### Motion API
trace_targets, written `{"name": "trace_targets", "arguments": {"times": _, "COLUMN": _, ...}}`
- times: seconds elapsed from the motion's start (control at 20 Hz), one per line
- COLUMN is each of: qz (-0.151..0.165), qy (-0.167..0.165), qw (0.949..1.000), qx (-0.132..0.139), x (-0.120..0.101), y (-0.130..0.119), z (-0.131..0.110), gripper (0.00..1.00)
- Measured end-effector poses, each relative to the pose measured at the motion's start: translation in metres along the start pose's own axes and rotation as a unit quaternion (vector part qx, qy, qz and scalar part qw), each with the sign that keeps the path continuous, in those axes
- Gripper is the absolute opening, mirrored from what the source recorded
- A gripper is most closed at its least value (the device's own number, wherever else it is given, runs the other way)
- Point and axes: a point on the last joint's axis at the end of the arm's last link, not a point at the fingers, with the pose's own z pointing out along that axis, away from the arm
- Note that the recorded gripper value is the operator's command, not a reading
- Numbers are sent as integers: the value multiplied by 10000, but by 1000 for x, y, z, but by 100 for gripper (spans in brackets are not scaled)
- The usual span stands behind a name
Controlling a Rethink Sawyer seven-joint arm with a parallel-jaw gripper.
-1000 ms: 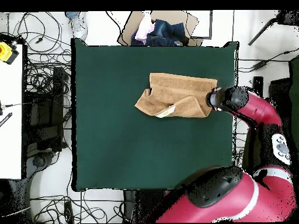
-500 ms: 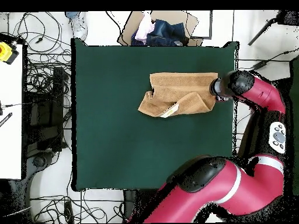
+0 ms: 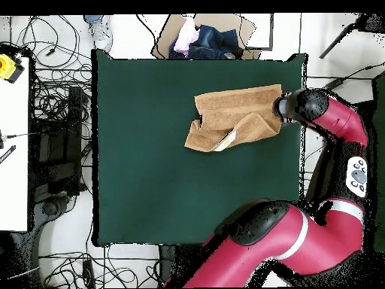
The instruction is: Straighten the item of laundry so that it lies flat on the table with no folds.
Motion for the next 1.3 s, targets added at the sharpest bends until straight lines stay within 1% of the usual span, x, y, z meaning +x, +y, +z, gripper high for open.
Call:
{"name": "trace_targets", "arguments": {"times": 0.5, "qz": 37, "qy": -44, "qw": 10000, "qx": -38, "x": -5, "y": 3, "z": 2, "gripper": 100}}
{"name": "trace_targets", "arguments": {"times": 1.0, "qz": 89, "qy": -12, "qw": 9999, "qx": -50, "x": -6, "y": 3, "z": 1, "gripper": 100}}
{"name": "trace_targets", "arguments": {"times": 1.15, "qz": 102, "qy": -4, "qw": 9999, "qx": -57, "x": -6, "y": 3, "z": 1, "gripper": 100}}
{"name": "trace_targets", "arguments": {"times": 1.3, "qz": 127, "qy": -2, "qw": 9999, "qx": -94, "x": -7, "y": -3, "z": -4, "gripper": 100}}
